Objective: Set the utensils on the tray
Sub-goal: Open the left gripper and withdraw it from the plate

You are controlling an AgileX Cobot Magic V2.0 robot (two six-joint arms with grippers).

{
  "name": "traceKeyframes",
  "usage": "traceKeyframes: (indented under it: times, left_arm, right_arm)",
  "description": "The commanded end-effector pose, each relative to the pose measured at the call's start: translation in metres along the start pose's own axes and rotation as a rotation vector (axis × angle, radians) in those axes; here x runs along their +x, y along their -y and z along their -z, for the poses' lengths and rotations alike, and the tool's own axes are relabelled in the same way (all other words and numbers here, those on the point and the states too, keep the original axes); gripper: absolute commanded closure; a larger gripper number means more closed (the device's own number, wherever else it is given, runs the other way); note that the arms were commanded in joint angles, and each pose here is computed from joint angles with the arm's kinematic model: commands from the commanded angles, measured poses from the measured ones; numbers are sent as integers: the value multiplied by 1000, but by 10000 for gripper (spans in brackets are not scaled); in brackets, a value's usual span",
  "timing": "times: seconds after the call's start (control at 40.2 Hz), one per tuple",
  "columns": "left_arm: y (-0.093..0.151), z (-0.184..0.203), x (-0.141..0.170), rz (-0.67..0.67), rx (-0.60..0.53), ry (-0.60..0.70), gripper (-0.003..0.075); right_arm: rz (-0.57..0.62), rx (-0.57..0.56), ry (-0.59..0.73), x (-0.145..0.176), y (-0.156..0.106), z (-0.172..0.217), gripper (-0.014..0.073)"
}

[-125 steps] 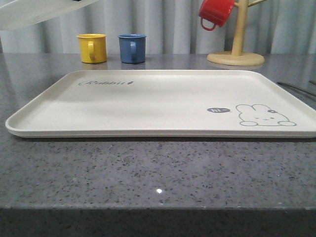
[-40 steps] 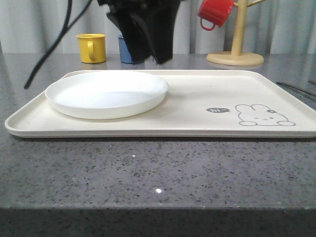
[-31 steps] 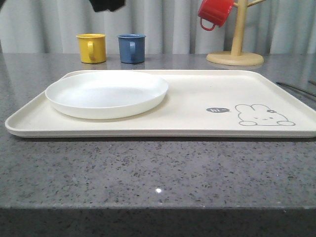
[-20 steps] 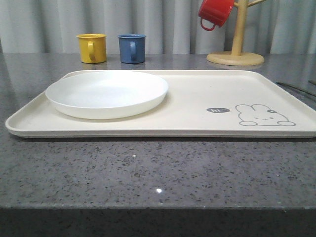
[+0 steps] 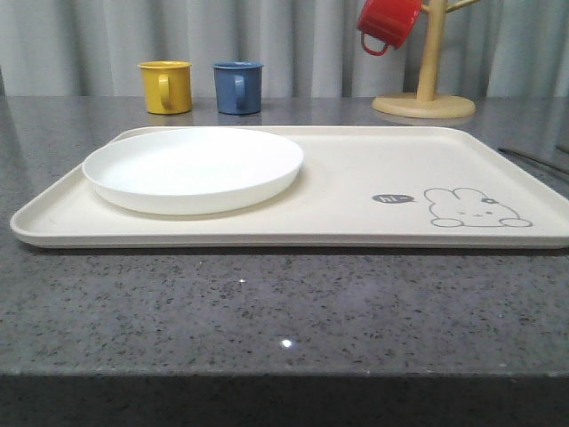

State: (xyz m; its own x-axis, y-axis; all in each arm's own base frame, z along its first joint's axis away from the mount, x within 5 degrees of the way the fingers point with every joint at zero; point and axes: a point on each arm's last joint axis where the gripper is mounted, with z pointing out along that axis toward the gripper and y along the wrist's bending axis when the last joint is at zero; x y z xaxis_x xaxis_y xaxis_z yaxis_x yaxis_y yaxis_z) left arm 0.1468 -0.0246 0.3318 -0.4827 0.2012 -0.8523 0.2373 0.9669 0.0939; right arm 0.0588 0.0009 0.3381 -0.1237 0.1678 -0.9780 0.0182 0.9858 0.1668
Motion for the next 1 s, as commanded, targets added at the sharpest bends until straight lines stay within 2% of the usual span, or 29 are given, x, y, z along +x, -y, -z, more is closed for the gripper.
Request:
traceKeyframes:
  times: [0.0,0.174,0.299,0.473,0.971]
  left_arm:
    - [1,17,9,21,-30,218,738]
    - [7,35,49,20,-45,318,738]
    - [9,50,62,18,-58,416,738]
    - [9,62,64,16,-66,480,738]
    - [9,62,64,16,-66,480,738]
  right_arm:
    - [17,-11,96,-17,-2,1,4]
    - [17,-11,96,-17,-2,1,4]
    - [17,-11,96,-17,-2,1,4]
    - [17,-11,96,-17,-2,1,4]
    - [17,-12,105,-17,-2,1,4]
